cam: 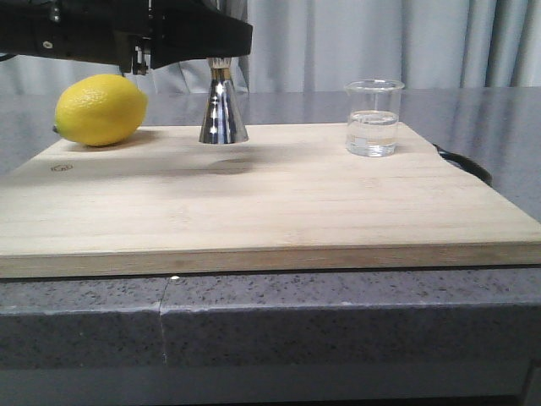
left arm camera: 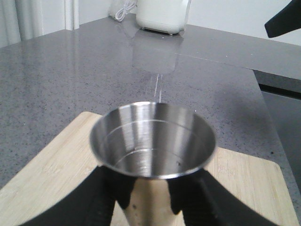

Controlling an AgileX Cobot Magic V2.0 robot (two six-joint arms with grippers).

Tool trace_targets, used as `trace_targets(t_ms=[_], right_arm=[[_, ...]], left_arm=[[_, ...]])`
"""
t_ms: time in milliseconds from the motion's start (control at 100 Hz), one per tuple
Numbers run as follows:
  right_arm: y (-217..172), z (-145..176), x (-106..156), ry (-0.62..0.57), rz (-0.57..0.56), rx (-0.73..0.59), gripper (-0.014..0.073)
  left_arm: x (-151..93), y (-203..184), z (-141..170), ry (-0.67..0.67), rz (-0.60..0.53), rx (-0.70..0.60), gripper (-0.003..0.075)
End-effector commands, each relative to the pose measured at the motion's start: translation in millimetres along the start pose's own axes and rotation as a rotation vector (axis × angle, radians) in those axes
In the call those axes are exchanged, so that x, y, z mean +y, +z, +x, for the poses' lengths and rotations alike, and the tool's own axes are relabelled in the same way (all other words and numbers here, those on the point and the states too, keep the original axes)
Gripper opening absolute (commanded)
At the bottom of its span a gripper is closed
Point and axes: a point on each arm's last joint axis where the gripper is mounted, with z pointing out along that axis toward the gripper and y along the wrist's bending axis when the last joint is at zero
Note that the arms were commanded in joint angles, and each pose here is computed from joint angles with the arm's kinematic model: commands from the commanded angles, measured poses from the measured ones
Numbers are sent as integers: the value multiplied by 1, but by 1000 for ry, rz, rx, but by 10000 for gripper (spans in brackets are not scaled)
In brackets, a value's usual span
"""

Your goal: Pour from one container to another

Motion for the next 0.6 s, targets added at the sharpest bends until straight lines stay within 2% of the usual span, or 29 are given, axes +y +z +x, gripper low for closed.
trace_targets(t_ms=[0, 180, 390, 440, 590], right_arm=[[4, -19, 9, -57, -46, -64, 605], [33, -22, 34, -168, -162, 52, 605], [69, -17, 39, -155, -188, 167, 605], [76, -16, 39, -143, -187, 164, 605], [90, -9, 34, -83, -137, 22, 605]], left_arm=[[-10, -2, -36, 21, 56, -162, 210], [-11, -2, -35, 20, 56, -162, 209], [-10, -2, -35, 20, 47, -157, 209], [-10, -2, -35, 20, 46, -157, 209], [-10, -2, -35, 20, 46, -157, 209]])
